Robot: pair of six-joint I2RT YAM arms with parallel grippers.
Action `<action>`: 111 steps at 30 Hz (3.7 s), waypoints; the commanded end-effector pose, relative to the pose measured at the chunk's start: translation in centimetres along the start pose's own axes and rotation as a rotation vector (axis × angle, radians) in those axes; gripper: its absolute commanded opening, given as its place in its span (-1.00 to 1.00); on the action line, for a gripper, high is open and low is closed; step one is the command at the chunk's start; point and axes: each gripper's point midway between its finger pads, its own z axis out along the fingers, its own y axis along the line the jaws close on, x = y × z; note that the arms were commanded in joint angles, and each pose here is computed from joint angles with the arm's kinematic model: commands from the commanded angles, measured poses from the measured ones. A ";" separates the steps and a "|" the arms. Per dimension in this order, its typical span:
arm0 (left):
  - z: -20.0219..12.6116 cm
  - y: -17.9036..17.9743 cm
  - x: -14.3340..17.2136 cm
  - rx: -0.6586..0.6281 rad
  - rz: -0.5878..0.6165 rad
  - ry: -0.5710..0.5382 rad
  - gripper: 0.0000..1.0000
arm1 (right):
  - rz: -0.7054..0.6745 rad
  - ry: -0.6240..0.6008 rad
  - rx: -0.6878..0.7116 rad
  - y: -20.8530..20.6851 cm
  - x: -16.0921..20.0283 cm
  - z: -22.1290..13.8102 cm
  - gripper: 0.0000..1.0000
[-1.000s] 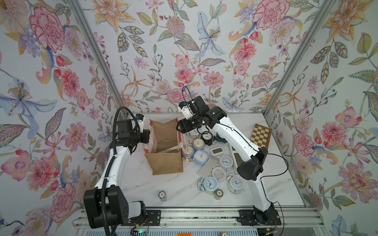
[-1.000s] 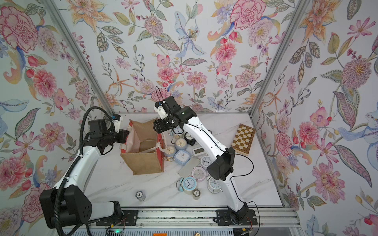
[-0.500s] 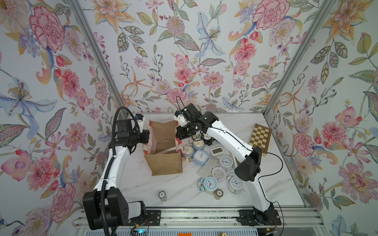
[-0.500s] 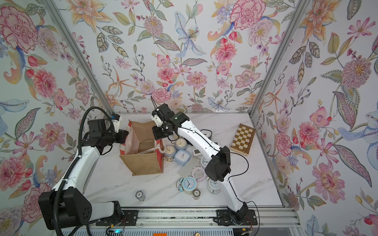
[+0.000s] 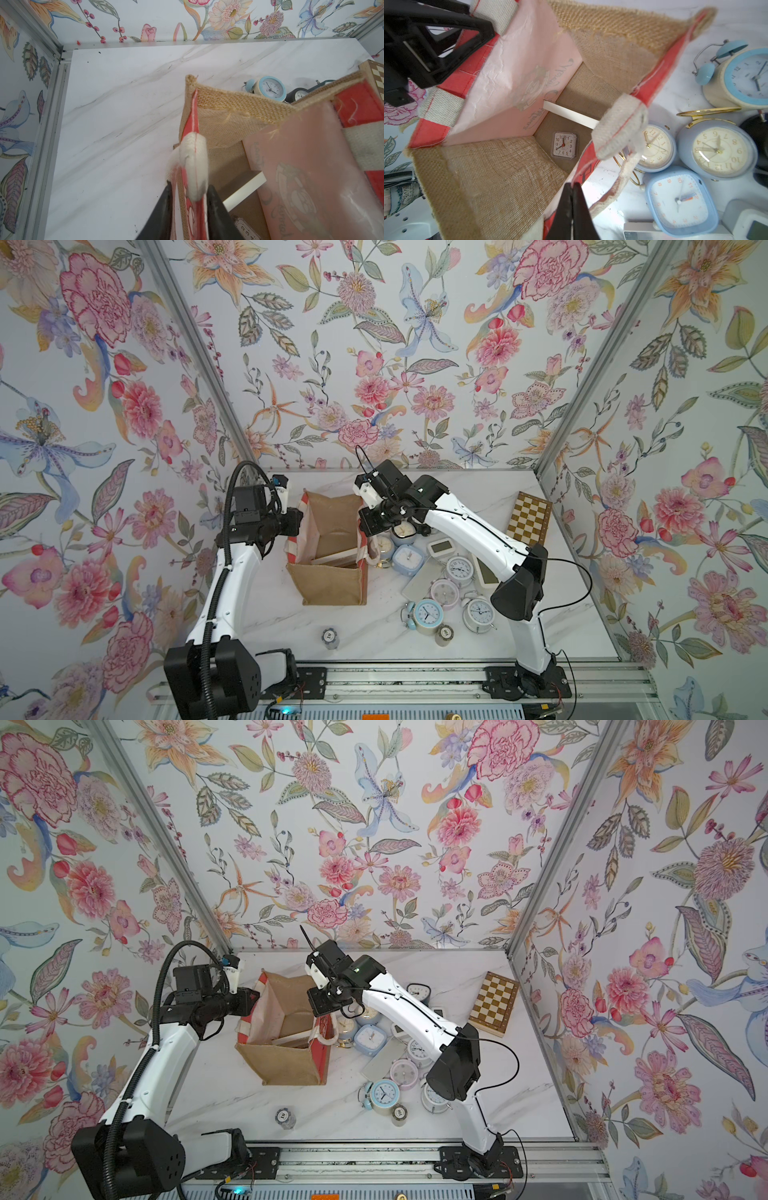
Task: Put the alarm clock into the canvas bag
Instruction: Adjust the canvas bag at the center of the board, then pick up the alarm from the center of the board.
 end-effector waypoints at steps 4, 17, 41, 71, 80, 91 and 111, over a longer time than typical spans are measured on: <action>-0.1 1.4 -4.3 -0.073 0.018 -0.105 -0.19 | -0.010 -0.045 0.022 0.2 -0.5 -2.8 -0.05; 2.9 -0.6 -5.3 0.098 0.055 -0.140 -0.35 | 0.027 -0.118 0.178 -5.5 -1.0 -6.7 0.13; 2.2 0.2 -3.7 0.019 0.048 -0.198 -0.85 | 0.115 0.046 0.096 -10.4 5.6 1.1 0.27; 2.4 -1.1 -3.0 0.083 0.088 -0.226 -0.89 | 0.456 -0.017 0.368 -13.5 4.9 9.5 0.52; 2.2 -1.3 -3.2 0.088 0.092 -0.238 -0.89 | 0.413 0.016 0.419 -12.9 5.1 11.2 0.68; 2.2 -1.3 -3.2 0.093 0.089 -0.239 -0.90 | 0.373 0.081 0.532 -13.6 6.5 12.9 0.87; 2.2 -1.4 -3.1 0.100 0.088 -0.239 -0.90 | 0.384 0.152 0.541 -14.4 8.5 15.7 0.87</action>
